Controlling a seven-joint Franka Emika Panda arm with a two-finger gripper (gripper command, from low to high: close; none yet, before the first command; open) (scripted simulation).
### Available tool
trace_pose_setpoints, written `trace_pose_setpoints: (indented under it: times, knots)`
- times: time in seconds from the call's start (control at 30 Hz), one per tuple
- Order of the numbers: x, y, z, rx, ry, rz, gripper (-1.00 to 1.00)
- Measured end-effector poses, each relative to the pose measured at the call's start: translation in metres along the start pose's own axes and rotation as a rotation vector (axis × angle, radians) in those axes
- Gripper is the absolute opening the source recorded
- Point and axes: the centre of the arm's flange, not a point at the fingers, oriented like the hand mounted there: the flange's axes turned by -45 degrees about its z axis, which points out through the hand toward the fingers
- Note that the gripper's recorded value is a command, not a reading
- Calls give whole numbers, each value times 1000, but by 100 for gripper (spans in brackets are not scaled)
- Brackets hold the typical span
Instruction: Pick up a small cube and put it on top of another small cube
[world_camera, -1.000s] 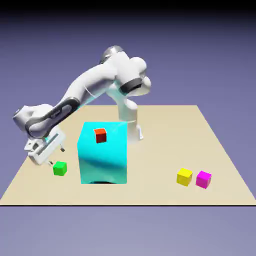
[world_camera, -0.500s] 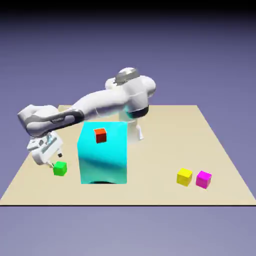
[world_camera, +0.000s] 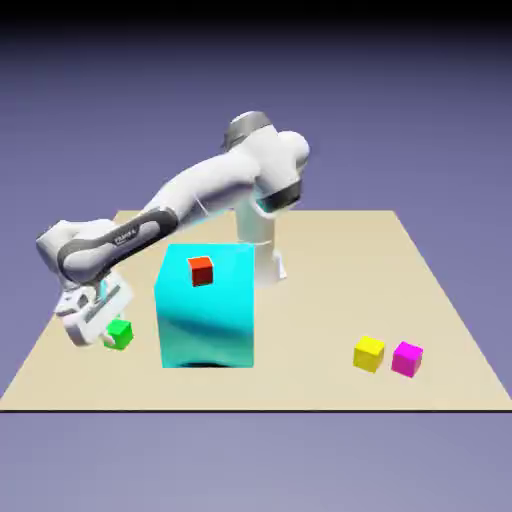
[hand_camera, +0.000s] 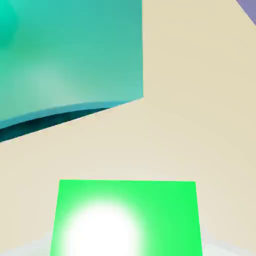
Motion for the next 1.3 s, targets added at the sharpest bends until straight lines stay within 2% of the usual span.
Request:
trace_pose_setpoints:
  times: [0.37,0.43,0.63,0.73,0.87,0.93,1.0,1.17,1.2,1.3]
  knots:
    - [106,75,-28,-238,19,230,-100]
    - [155,71,-7,-214,33,201,-100]
    - [330,4,79,-49,41,-32,-100]
    - [410,-54,110,17,33,-179,-100]
    - [484,-149,144,118,9,-409,-100]
    - [504,-202,164,191,-14,-542,-100]
    - [504,-205,166,200,-17,-551,-100]
    - [495,-211,222,200,-15,-552,-100]
    - [492,-213,233,200,-16,-551,100]
    - [495,-210,221,199,-15,-552,100]
